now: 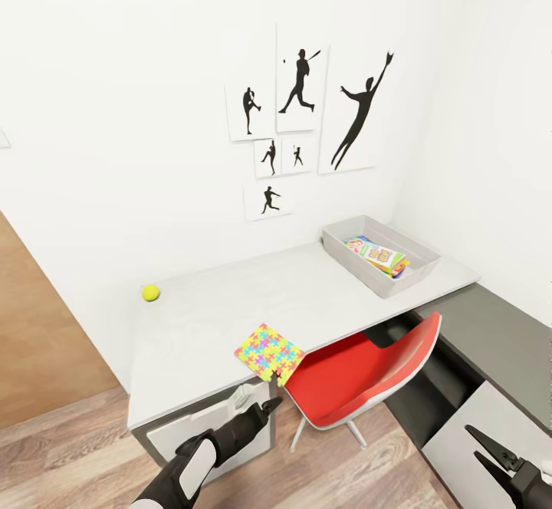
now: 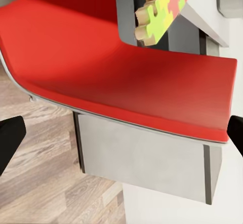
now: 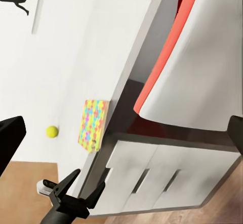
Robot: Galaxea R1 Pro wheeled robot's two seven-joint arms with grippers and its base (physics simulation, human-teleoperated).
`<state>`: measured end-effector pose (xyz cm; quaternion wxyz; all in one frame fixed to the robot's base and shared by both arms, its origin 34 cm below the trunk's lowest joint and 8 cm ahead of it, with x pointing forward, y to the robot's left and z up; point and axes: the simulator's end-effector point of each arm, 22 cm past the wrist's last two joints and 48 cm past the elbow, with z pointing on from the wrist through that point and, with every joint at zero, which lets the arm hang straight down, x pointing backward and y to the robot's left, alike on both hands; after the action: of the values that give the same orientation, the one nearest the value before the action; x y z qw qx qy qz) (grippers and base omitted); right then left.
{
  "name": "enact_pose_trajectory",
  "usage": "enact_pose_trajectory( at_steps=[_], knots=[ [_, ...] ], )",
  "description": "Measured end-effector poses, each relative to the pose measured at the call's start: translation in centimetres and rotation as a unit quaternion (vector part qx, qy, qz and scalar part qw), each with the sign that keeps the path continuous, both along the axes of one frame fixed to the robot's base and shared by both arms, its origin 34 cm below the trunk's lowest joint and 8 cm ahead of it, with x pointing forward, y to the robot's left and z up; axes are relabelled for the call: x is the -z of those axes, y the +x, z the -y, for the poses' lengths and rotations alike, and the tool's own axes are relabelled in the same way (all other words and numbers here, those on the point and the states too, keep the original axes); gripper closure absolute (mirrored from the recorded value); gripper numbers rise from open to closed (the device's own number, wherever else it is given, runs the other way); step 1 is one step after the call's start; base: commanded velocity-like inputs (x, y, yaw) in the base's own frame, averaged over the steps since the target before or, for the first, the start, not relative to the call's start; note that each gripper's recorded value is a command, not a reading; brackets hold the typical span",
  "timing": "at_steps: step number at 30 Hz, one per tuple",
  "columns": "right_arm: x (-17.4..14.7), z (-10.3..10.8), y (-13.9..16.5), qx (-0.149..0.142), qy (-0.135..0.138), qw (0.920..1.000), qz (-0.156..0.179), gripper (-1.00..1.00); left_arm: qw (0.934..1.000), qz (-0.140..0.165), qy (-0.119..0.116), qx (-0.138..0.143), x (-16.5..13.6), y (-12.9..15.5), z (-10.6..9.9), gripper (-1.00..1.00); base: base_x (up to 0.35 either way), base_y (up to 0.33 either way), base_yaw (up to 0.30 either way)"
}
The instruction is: Put all the toys in the child's room - the three board games (two on the bed and one on the table), the two jigsaw puzzles on the table, and the tennis ball on the table - inside the toy box on the table in the child's room.
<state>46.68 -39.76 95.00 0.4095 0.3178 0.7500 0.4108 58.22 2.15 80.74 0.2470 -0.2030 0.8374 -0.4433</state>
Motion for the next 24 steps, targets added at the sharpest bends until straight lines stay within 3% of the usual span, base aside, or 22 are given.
enact_pose_trajectory(
  at_steps=[11,24],
  knots=[
    [0.02,0.00,-0.04,0.000,0.000,1.0000,0.000,-1.00,1.0000,0.001,0.000,0.000,-0.04,0.00,-0.01,-1.00,0.142,-0.127,0.000],
    [0.10,-0.24,0.03,-0.002,0.001,1.0000,-0.001,-1.00,1.0000,0.001,0.000,-0.001,-0.02,0.04,-0.04,-1.00,0.061,-0.015,0.000]
  ],
)
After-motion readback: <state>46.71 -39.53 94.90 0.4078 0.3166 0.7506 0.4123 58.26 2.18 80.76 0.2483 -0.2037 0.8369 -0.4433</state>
